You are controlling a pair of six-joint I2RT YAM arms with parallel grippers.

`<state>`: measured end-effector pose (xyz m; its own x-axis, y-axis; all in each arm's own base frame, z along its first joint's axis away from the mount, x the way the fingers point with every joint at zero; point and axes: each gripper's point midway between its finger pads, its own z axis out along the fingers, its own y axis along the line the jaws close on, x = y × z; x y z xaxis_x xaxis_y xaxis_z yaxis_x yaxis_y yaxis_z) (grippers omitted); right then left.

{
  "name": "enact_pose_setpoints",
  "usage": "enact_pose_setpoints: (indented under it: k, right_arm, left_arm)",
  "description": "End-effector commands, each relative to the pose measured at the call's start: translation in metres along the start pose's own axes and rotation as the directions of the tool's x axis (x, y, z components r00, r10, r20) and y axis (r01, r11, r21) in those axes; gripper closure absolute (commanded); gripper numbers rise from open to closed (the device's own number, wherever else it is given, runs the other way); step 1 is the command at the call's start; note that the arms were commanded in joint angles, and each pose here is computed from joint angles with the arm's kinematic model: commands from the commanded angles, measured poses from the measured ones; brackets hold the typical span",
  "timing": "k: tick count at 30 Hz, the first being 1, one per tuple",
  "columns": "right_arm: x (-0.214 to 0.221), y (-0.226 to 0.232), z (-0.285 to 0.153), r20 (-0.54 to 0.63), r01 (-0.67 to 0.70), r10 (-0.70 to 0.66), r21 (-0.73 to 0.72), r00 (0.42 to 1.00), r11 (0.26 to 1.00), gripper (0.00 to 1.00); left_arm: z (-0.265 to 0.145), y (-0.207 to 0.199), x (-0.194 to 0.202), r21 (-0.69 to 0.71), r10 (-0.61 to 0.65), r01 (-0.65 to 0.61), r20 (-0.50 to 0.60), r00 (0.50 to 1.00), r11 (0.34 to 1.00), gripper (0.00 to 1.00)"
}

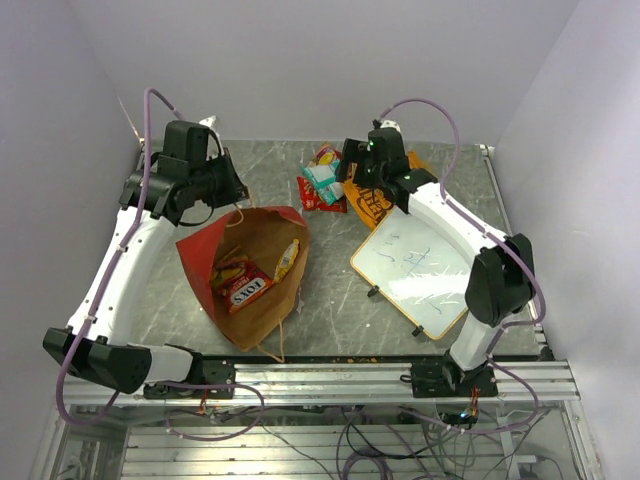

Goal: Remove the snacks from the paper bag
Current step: Take out the snack from the paper bag.

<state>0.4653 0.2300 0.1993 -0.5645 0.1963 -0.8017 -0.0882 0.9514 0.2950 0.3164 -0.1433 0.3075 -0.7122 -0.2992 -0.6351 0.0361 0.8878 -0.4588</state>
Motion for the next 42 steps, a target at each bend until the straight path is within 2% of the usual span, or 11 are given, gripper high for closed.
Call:
enact_pose_setpoints:
  k: [1,9,15,20,23,25,27,30,33,39,42]
  right_arm:
    - [0.009,0.056,-0.046,-0.078,-0.030,0.014,-0.204,0.997,0.979,0.03]
    - [0.007,0.093,-0.132,-0.014,0.138,-0.150,-0.311,0.989,0.940,0.03]
    - [0.048,0.106,-0.178,-0.063,0.221,-0.256,-0.336,0.965,0.916,0.04]
    - [0.092,0.135,-0.210,-0.003,0.401,-0.428,-0.343,0.904,0.849,0.04]
    - [0.117,0.169,-0.230,0.106,0.574,-0.591,-0.422,0.800,0.702,0.02]
    - [0.133,0.196,-0.245,0.266,0.716,-0.687,-0.457,0.676,0.527,0.00]
    - [0.143,0.210,-0.248,0.368,0.800,-0.731,-0.440,0.575,0.408,0.00]
    - [0.173,0.229,-0.258,0.513,0.849,-0.739,-0.506,0.435,0.148,0.00]
    - [0.198,0.240,-0.267,0.674,0.870,-0.658,-0.490,0.334,-0.061,0.02]
    - [0.243,0.242,-0.226,0.741,0.879,-0.660,-0.393,0.128,-0.271,0.11]
    - [0.252,0.246,-0.199,0.753,0.860,-0.644,-0.412,0.135,-0.301,0.11]
  left_arm:
    - [-0.006,-0.016,0.006,0.096,-0.040,0.042,-0.029,0.999,0.994,0.93]
    - [-0.011,-0.021,0.030,0.147,-0.103,0.118,-0.106,0.989,0.982,0.93]
    - [-0.012,-0.027,0.033,0.183,-0.104,0.126,-0.122,0.987,0.975,0.93]
    - [-0.006,-0.020,0.045,0.183,-0.110,0.134,-0.134,0.985,0.974,0.93]
    - [-0.008,-0.013,0.051,0.160,-0.066,0.091,-0.155,0.986,0.983,0.93]
    - [-0.006,-0.007,0.053,0.133,-0.059,0.080,-0.153,0.986,0.988,0.93]
    - [-0.003,-0.007,0.056,0.145,-0.068,0.090,-0.151,0.986,0.985,0.93]
    - [0.001,-0.008,0.056,0.153,-0.067,0.090,-0.150,0.986,0.984,0.93]
    - [-0.004,-0.008,0.048,0.141,-0.044,0.063,-0.138,0.990,0.988,0.93]
    - [-0.010,-0.010,0.032,0.129,-0.016,0.027,-0.086,0.996,0.991,0.93]
    - [-0.010,-0.010,0.032,0.124,-0.006,0.017,-0.090,0.996,0.992,0.93]
